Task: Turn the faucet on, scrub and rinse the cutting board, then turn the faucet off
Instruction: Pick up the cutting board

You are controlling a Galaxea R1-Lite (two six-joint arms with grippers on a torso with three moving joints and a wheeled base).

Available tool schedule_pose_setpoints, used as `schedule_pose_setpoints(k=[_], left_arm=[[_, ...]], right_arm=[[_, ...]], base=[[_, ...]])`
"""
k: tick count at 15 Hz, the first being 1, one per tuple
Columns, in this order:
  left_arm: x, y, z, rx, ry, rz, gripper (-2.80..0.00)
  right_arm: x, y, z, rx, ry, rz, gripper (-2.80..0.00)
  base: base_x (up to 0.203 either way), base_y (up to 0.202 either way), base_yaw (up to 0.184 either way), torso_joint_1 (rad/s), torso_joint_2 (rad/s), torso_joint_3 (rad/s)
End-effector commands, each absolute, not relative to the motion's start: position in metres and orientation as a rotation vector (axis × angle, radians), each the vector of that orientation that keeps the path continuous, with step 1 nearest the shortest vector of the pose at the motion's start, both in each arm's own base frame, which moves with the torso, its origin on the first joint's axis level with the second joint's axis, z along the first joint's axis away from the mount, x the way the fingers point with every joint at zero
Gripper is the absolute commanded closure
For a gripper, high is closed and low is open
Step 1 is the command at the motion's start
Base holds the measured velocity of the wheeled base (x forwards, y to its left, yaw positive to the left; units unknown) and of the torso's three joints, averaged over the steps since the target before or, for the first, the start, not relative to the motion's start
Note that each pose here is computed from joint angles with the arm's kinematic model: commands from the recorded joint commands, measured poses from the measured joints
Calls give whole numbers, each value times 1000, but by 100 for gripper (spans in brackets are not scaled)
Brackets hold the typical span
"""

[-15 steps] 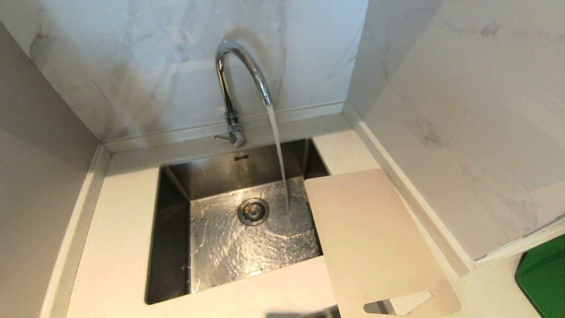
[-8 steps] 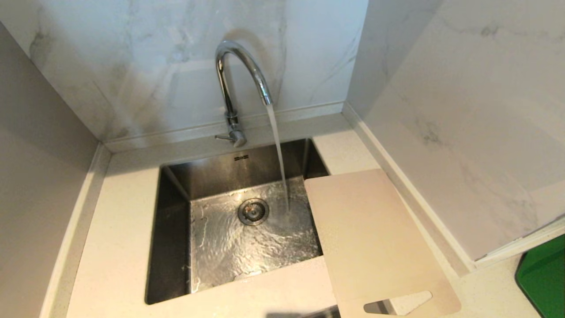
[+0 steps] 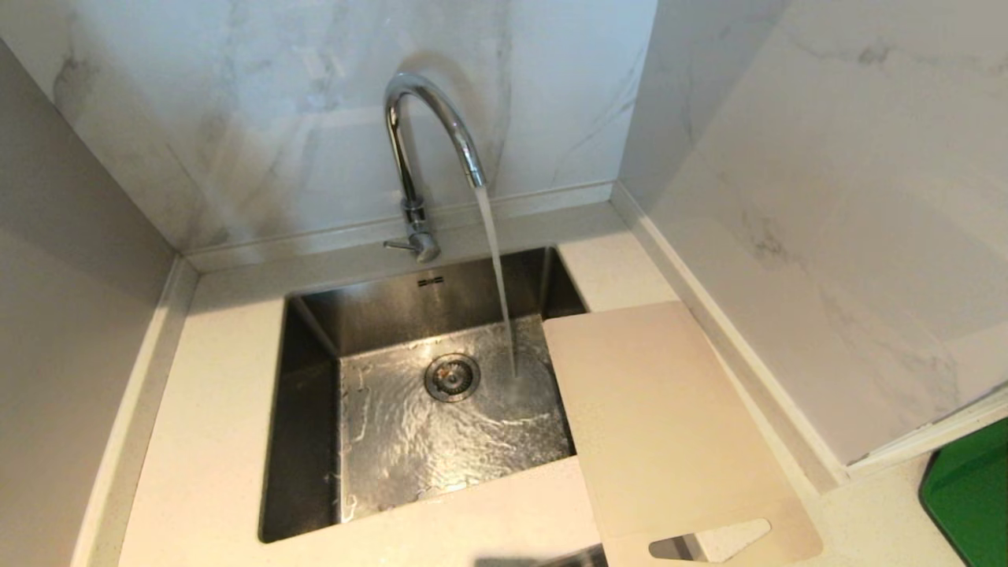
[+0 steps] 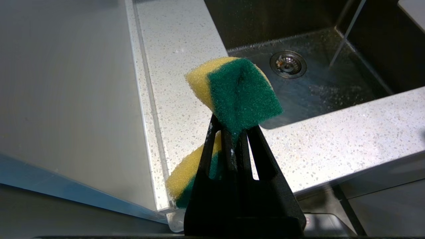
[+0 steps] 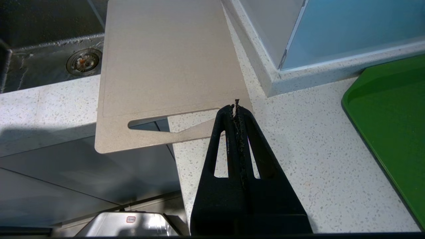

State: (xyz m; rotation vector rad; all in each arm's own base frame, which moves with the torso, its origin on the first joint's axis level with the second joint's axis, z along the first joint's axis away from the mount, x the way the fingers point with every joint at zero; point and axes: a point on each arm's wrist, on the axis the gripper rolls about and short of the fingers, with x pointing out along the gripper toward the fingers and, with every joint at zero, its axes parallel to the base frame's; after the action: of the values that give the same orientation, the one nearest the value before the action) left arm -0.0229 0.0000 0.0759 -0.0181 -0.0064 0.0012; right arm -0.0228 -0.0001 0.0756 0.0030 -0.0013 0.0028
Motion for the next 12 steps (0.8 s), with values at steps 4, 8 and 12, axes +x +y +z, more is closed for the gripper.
schedule_pose_setpoints(k=[4, 8, 12], left_arm=[[-23, 0, 76, -20, -8, 3, 0], [-23, 0, 76, -20, -8, 3, 0], [-23, 0, 76, -20, -8, 3, 0]], right_arm=[[-23, 0, 76, 3, -2, 3, 0], [-23, 0, 75, 5, 0, 3, 0], [-23, 0, 75, 6, 0, 3, 0]], base=[[0, 0, 0, 0, 0, 0], [0, 0, 0, 0, 0, 0], [0, 0, 0, 0, 0, 0]])
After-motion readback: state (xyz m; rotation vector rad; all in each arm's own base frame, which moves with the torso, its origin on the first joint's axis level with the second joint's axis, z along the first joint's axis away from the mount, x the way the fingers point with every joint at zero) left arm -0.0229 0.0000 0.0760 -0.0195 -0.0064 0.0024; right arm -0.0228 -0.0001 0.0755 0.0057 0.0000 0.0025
